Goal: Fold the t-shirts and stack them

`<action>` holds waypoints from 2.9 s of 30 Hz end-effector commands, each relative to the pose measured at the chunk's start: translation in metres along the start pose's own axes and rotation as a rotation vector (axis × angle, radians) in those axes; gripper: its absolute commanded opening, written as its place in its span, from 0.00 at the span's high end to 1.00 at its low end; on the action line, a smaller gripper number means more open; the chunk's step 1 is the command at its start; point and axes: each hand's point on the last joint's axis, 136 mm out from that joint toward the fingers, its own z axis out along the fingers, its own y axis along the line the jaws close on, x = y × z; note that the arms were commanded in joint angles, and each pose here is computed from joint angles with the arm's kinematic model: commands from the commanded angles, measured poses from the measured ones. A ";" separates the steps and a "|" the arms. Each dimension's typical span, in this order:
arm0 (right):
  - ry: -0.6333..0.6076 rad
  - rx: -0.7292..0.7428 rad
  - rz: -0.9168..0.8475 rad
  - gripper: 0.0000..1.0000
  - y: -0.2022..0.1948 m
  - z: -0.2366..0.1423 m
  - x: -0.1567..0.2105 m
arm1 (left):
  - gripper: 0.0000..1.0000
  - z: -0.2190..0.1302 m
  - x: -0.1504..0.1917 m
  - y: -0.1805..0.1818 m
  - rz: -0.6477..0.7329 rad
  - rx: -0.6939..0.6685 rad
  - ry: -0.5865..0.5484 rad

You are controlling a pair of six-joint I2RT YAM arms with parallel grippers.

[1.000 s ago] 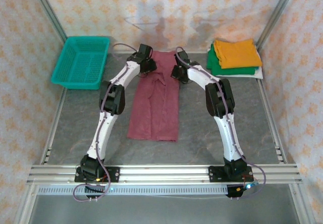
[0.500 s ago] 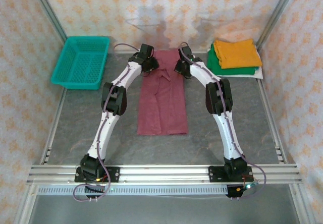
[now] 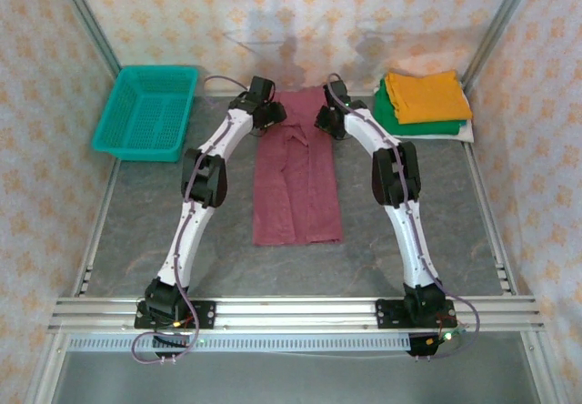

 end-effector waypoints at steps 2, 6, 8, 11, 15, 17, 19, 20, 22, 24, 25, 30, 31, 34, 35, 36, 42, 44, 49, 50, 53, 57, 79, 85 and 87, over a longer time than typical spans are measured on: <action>-0.101 -0.095 -0.013 0.58 0.033 -0.098 -0.033 | 0.48 -0.118 -0.077 -0.034 0.081 0.020 -0.215; -0.094 -0.139 -0.064 0.55 0.034 -0.145 -0.018 | 0.47 -0.180 -0.077 -0.041 0.106 0.057 -0.278; -0.098 -0.163 -0.096 0.54 0.027 -0.168 0.002 | 0.47 -0.208 -0.060 -0.035 0.106 0.086 -0.292; -0.142 -0.282 -0.145 0.51 0.016 -0.206 0.046 | 0.45 -0.252 -0.015 -0.011 0.099 0.122 -0.323; -0.114 -0.459 -0.149 0.47 -0.001 -0.235 0.112 | 0.37 -0.279 0.061 0.039 0.092 0.123 -0.293; -0.041 -0.488 -0.142 0.47 -0.018 -0.240 0.151 | 0.36 -0.284 0.102 0.059 0.115 0.126 -0.214; 0.041 -0.504 -0.119 0.46 -0.032 -0.242 0.186 | 0.37 -0.287 0.142 0.072 0.126 0.144 -0.106; 0.072 -0.510 -0.111 0.46 -0.038 -0.242 0.199 | 0.37 -0.287 0.164 0.080 0.115 0.145 -0.039; 0.123 -0.504 -0.092 0.45 -0.052 -0.239 0.224 | 0.37 -0.288 0.200 0.091 0.090 0.161 0.068; 0.162 -0.474 -0.066 0.44 -0.069 -0.231 0.243 | 0.39 -0.287 0.234 0.102 0.051 0.183 0.143; 0.176 -0.458 -0.055 0.45 -0.076 -0.226 0.249 | 0.40 -0.286 0.246 0.106 0.025 0.189 0.168; 0.204 -0.414 -0.034 0.47 -0.092 -0.209 0.263 | 0.44 -0.283 0.287 0.116 -0.006 0.179 0.267; 0.211 -0.402 -0.040 0.47 -0.095 -0.205 0.265 | 0.45 -0.281 0.292 0.114 -0.008 0.192 0.286; 0.219 -0.381 -0.067 0.48 -0.095 -0.199 0.264 | 0.45 -0.276 0.307 0.111 -0.001 0.187 0.338; 0.219 -0.379 -0.070 0.48 -0.094 -0.197 0.263 | 0.45 -0.274 0.310 0.111 0.005 0.182 0.352; 0.217 -0.381 -0.072 0.48 -0.094 -0.196 0.262 | 0.45 -0.273 0.312 0.110 0.010 0.183 0.362; 0.206 -0.386 -0.070 0.48 -0.095 -0.190 0.263 | 0.46 -0.261 0.321 0.104 0.036 0.177 0.397; 0.206 -0.385 -0.069 0.49 -0.098 -0.188 0.265 | 0.47 -0.257 0.322 0.102 0.043 0.174 0.407; 0.217 -0.342 -0.070 0.49 -0.108 -0.181 0.270 | 0.51 -0.253 0.322 0.091 0.056 0.194 0.418; 0.226 -0.338 -0.074 0.49 -0.109 -0.180 0.272 | 0.52 -0.252 0.324 0.090 0.060 0.196 0.426; 0.236 -0.326 -0.080 0.50 -0.110 -0.176 0.273 | 0.53 -0.251 0.329 0.089 0.067 0.183 0.437; 0.237 -0.329 -0.080 0.50 -0.110 -0.175 0.274 | 0.53 -0.250 0.332 0.086 0.073 0.182 0.433; 0.286 -0.335 -0.002 0.50 -0.121 -0.191 0.296 | 0.92 -0.236 0.336 0.099 0.093 0.133 0.413; 0.319 -0.378 0.017 0.52 -0.108 -0.188 0.300 | 1.00 -0.238 0.335 0.100 0.102 0.137 0.408; 0.330 -0.384 0.009 0.54 -0.103 -0.187 0.304 | 1.00 -0.238 0.335 0.100 0.104 0.135 0.405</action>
